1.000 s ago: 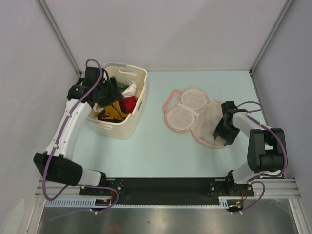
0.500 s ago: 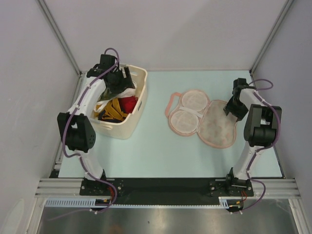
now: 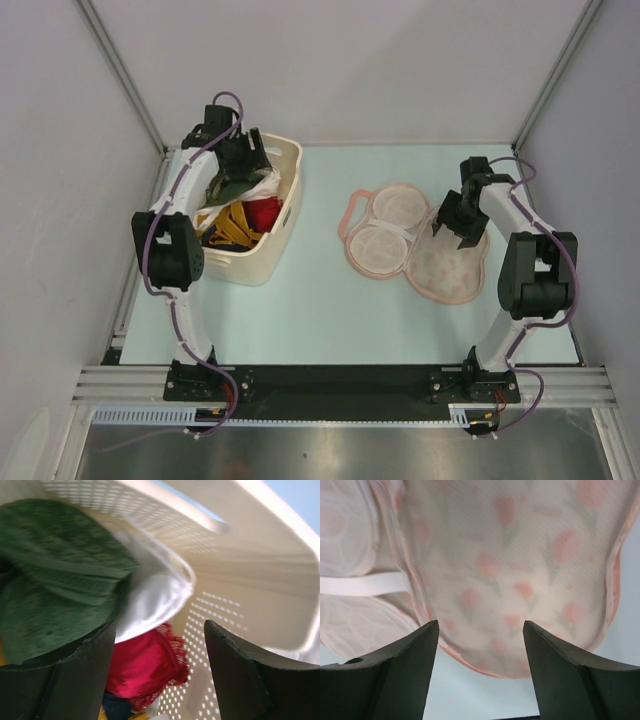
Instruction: Place the bra in the laundry bag and zip it closed
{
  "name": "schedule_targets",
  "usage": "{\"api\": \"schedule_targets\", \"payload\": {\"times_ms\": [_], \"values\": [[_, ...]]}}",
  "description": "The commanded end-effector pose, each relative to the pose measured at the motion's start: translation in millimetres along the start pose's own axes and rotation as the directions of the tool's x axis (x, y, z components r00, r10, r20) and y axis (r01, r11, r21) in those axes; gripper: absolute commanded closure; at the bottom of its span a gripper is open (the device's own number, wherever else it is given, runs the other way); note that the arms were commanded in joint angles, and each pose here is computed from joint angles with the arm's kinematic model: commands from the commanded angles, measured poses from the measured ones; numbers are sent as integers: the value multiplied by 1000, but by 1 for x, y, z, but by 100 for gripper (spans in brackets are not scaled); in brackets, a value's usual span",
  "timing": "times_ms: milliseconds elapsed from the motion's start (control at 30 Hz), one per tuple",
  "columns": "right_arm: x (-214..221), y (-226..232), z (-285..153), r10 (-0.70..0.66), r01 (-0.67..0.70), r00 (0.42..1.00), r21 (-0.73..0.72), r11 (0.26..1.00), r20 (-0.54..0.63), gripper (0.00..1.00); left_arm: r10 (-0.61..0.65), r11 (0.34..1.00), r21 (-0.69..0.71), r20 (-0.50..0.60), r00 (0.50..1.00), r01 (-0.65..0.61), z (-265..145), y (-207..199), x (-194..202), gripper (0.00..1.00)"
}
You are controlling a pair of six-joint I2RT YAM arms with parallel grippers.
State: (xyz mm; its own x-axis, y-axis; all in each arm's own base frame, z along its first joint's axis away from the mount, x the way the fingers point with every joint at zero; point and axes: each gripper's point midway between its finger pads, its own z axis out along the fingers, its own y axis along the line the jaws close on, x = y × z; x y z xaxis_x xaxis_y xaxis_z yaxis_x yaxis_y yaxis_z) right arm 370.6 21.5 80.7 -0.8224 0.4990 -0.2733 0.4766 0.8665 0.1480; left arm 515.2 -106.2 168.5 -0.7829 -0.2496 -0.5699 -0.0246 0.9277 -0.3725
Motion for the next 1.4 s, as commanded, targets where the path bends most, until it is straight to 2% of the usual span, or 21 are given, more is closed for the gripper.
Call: {"api": "schedule_targets", "payload": {"times_ms": [0,167,367,533,667,733,833,867,933,967,1033,1167,1367], "values": [[21,-9,-11,16,-17,999,-9,1000,-39,27,-154,976,-143,96,983,167,-31,33,-24,23],[20,-7,-14,28,-29,999,-20,999,-32,27,-348,914,-185,106,932,362,-15,58,-22,21],[19,-7,-25,36,-36,999,-36,999,-6,27,-373,881,-218,227,900,420,-1,73,-56,22],[35,-21,-32,58,-59,998,-18,998,-12,27,-416,861,-224,208,885,457,23,81,-54,25],[43,-34,-35,91,-91,996,-18,996,-15,27,-433,851,-225,208,877,474,22,81,-51,25],[48,-39,-37,97,-97,995,-10,995,-17,27,-414,863,-218,212,885,456,12,77,-53,26],[64,-55,-29,150,-148,987,36,988,-53,27,-320,895,-251,216,923,369,0,67,-47,24],[74,-64,-22,183,-178,980,64,982,-80,27,-252,923,-230,246,936,309,-17,55,-57,24],[84,-80,-16,241,-228,965,114,967,-107,28,-205,944,-213,216,954,251,-20,43,-40,23],[85,-92,-12,247,-231,965,163,959,-91,29,-172,961,-170,257,951,220,-36,31,-49,23],[91,-106,-7,282,-260,956,209,943,-80,30,-124,976,-148,225,967,160,-37,22,-30,24],[98,-126,3,355,-330,933,263,906,-52,34,-42,989,-131,234,971,74,-68,12,-20,26],[101,-143,21,446,-418,894,295,860,-34,35,48,981,-192,162,986,-16,-98,25,13,24]]}}
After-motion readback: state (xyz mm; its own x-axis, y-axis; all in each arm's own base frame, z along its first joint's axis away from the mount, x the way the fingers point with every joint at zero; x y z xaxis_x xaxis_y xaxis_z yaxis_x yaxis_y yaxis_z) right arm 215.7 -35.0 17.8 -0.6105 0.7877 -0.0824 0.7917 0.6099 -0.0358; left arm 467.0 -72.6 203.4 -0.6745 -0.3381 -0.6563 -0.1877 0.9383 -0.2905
